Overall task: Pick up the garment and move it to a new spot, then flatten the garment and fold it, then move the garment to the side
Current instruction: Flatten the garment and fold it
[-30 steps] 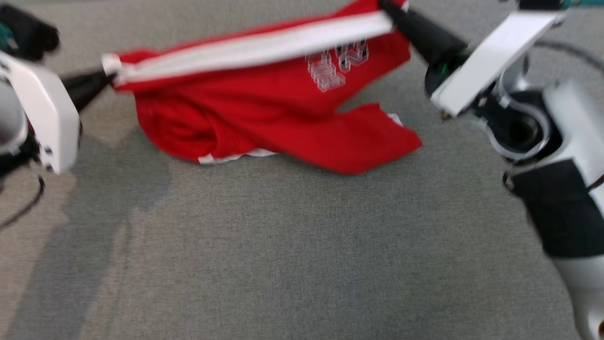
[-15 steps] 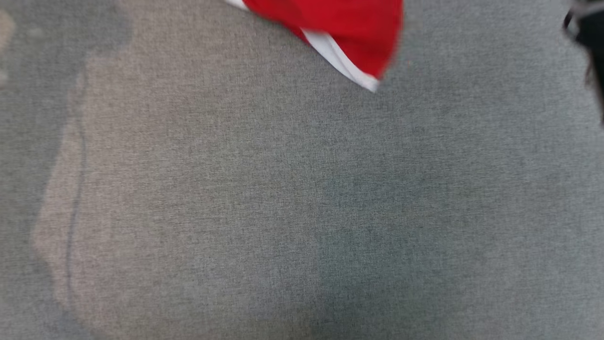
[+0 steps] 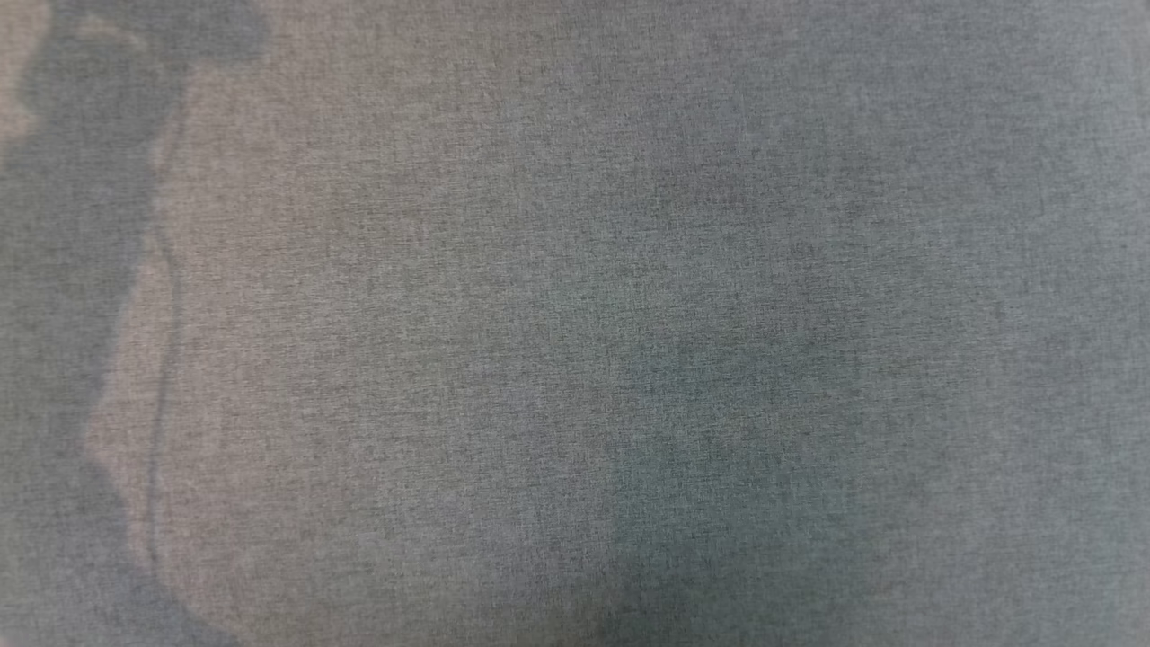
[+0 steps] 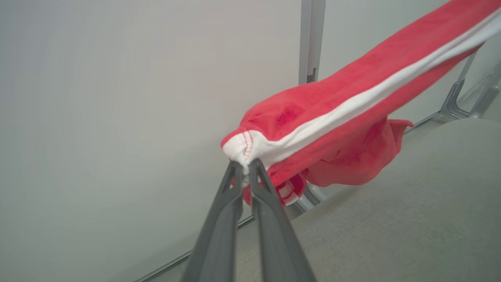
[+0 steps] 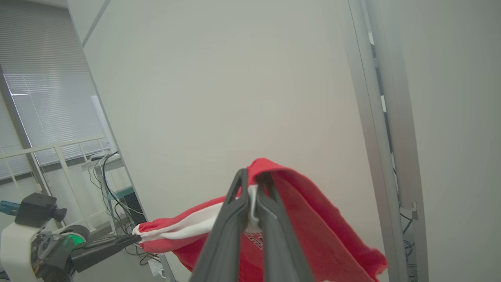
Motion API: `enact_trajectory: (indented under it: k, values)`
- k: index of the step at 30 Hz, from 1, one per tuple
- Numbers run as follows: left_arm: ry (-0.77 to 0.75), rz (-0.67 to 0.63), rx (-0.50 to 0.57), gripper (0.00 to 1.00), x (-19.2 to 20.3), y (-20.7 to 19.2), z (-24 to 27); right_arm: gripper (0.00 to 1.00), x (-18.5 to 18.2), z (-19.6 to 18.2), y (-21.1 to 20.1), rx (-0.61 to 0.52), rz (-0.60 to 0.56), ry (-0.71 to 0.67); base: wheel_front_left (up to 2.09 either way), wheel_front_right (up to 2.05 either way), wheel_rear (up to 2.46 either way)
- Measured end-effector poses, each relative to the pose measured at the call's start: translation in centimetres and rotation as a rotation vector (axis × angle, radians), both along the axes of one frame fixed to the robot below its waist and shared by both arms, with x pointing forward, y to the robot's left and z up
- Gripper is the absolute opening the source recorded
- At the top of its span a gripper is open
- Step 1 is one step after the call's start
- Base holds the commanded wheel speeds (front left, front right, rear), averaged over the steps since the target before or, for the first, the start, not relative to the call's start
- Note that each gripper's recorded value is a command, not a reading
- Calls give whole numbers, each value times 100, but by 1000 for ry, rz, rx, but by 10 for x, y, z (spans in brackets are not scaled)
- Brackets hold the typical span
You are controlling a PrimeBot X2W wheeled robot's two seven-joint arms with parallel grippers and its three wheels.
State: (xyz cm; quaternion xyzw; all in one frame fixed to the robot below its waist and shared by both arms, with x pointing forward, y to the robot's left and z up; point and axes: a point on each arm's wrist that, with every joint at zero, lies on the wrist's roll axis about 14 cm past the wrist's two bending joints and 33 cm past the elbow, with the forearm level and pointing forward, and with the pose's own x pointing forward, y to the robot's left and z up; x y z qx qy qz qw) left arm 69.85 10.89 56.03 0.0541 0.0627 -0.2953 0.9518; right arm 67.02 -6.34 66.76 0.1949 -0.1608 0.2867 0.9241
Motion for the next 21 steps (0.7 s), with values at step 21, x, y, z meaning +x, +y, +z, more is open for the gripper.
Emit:
enact_trajectory:
  k: [21]
  values:
    - [633,-160,-12,0,-161,-20,-108,0,-123,-163,-18,-160,104,533,0,0,0]
